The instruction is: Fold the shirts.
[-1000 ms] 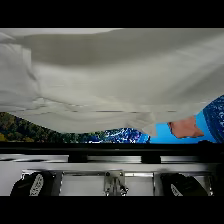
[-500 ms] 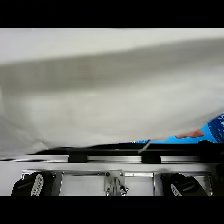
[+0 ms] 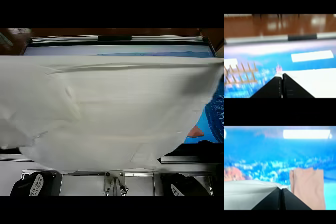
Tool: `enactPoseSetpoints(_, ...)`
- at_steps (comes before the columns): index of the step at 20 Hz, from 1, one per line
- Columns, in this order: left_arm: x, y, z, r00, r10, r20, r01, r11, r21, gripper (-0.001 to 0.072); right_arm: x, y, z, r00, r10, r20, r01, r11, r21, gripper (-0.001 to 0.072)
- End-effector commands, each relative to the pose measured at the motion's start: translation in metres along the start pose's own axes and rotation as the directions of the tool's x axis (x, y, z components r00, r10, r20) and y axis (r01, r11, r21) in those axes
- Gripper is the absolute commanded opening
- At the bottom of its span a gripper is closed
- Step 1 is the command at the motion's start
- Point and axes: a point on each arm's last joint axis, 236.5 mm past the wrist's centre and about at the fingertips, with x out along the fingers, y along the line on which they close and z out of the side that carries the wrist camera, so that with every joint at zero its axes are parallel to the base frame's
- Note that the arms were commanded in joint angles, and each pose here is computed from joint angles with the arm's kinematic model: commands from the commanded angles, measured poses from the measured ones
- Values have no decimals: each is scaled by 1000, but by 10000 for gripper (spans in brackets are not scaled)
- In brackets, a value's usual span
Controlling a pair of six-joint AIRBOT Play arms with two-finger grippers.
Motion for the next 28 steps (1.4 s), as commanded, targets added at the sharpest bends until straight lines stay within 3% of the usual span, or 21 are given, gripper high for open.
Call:
enactPoseSetpoints(1,95,35,-106,950,-71,-305,18,985,-174,27,131,28,-48,975,-21,-222,13,999,-40,47)
enactPoseSetpoints(6,227,47,-170,907,-141,-397,57,974,-218,28,295,69,-97,949,4,-316,-33,996,-87,47)
enactPoseSetpoints(10,315,72,-184,950,-55,-308,-23,969,-245,28,368,67,-102,971,39,-234,-32,999,34,47)
enactPoseSetpoints(17,381,95,-247,942,-16,-335,-111,928,-356,28,411,77,-61,991,133,16,-133,974,182,47)
enactPoseSetpoints(26,416,62,-252,965,1,-261,-90,939,-331,29,434,82,-87,989,143,-27,-134,968,212,48)
enactPoseSetpoints(27,416,57,-253,963,-10,-268,-82,940,-330,34,433,81,-87,989,143,-32,-133,968,212,84)
enactPoseSetpoints(28,414,51,-255,959,-29,-284,-70,941,-331,128,429,81,-87,989,143,-43,-130,968,213,280)
